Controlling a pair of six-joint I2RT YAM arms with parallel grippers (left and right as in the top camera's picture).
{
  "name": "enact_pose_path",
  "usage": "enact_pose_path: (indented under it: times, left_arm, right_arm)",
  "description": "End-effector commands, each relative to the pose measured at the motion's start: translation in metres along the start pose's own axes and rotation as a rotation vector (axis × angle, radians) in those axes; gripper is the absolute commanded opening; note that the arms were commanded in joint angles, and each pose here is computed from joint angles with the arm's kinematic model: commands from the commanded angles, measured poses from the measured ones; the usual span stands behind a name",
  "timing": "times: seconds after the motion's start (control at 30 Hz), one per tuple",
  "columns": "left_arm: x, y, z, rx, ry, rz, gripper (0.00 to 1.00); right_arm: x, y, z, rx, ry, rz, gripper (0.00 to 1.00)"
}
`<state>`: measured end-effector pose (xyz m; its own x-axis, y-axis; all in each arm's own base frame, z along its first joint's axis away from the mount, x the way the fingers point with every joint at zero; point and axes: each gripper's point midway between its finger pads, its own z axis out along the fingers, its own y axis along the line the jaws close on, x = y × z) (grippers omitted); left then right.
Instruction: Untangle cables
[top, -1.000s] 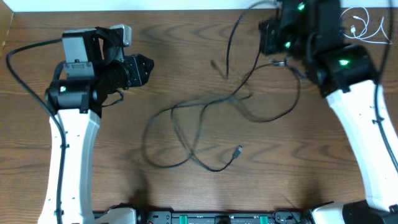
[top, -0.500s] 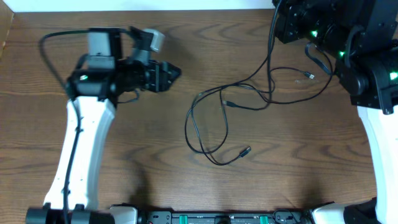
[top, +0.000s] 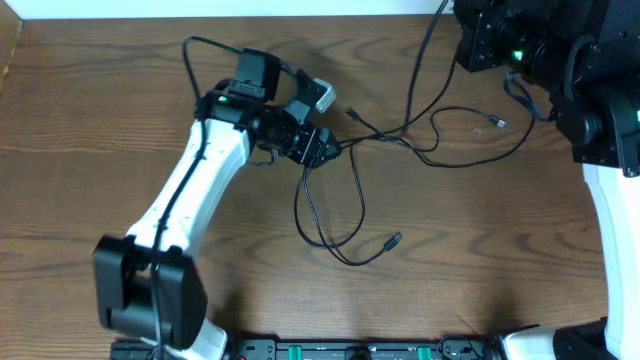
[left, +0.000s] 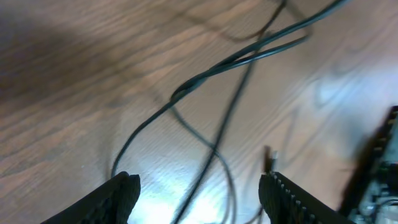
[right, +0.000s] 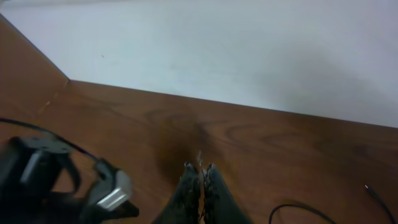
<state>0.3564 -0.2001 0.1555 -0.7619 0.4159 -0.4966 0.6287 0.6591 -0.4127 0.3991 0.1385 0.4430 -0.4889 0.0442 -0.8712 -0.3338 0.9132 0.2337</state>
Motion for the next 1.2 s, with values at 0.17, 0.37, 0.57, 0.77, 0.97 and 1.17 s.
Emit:
enact_pose_path:
  times: [0.17, 0.37, 0.57, 0.77, 0.97, 1.17]
  left_arm:
    - [0.024, 0.028, 0.053, -0.023, 0.128, -0.014, 0.67]
    - [0.032, 0.028, 0.079, -0.005, 0.167, -0.005, 0.67]
    - [0.031, 0.040, 0.103, -0.009, 0.159, 0.012, 0.66]
    - [0.033, 0.060, 0.104, -0.119, 0.174, 0.028, 0.58]
    - [0.021, 0.064, 0.106, -0.130, 0.126, 0.054, 0.58]
    - [0.019, 0.070, 0.111, -0.152, 0.121, 0.062, 0.59]
  right_arm:
    - [0.001, -0.004, -0.002, 0.007, 0.008, -0.009, 0.01]
    - [0.004, -0.010, -0.003, 0.020, 0.020, 0.000, 0.01]
    - [0.008, -0.013, -0.003, 0.027, 0.037, -0.010, 0.01]
    - [0.009, -0.013, -0.003, 0.027, 0.041, -0.016, 0.01]
    - [0.010, -0.013, -0.003, 0.028, 0.044, -0.015, 0.01]
    - [0.012, -0.013, -0.003, 0.029, 0.052, -0.014, 0.01]
